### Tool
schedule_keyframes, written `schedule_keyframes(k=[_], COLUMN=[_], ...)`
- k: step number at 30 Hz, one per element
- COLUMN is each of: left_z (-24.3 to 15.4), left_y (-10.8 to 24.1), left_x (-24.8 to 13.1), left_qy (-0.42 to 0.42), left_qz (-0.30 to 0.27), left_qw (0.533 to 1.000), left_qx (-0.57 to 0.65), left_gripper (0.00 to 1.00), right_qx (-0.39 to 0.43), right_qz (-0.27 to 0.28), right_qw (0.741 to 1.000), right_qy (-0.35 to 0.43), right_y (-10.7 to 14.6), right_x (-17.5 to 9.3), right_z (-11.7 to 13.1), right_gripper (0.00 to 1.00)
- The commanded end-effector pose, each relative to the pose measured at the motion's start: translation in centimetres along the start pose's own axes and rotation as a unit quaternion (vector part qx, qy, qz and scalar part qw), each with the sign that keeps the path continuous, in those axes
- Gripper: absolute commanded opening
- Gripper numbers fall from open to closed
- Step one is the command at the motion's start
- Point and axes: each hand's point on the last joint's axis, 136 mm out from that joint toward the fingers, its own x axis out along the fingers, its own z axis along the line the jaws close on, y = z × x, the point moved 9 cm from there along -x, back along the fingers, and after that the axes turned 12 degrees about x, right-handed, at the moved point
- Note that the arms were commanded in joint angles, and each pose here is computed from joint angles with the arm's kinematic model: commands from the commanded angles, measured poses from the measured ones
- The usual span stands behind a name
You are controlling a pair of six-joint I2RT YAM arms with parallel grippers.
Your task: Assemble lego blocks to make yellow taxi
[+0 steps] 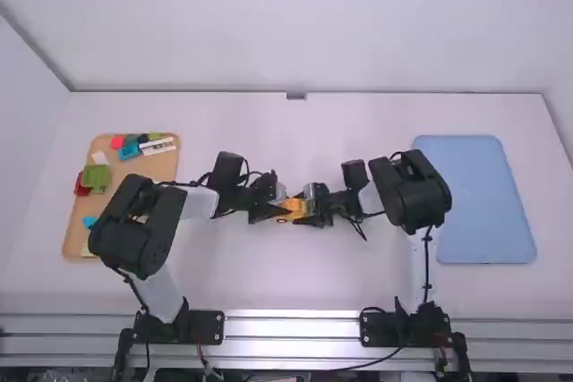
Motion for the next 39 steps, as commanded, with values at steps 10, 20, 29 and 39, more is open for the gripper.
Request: schedule_keyframes(k=[10,20,29,39], left_z=[0.5,0.3,-0.1,-0.5], left_y=[0.0,0.5,0.0,0.3], left_x=[0.3,0.6,1.6,1.7], left_qy=[-0.003,0.002,0.007,0.014], left_qz=[0.001,0.0,0.011,0.028], left_qw=[1.0,1.0,1.0,0.999], left_qx=[0.008,-0.001,0.015,-0.001], left_gripper=[0.03,0.05,0.06,0.05], right_qx=[0.004,0.001,0.001,0.001], right_qz=[-0.008,-0.009,-0.009,-0.009], right_qw=[1.0,1.0,1.0,1.0], right_qy=[-0.014,-0.015,-0.017,-0.017], right_y=[0.1,0.0,0.0,0.0], right_x=[0.3,0.4,0.5,0.5], right_z=[0.1,0.1,0.2,0.2], right_gripper=[0.47,0.47,0.48,0.48])
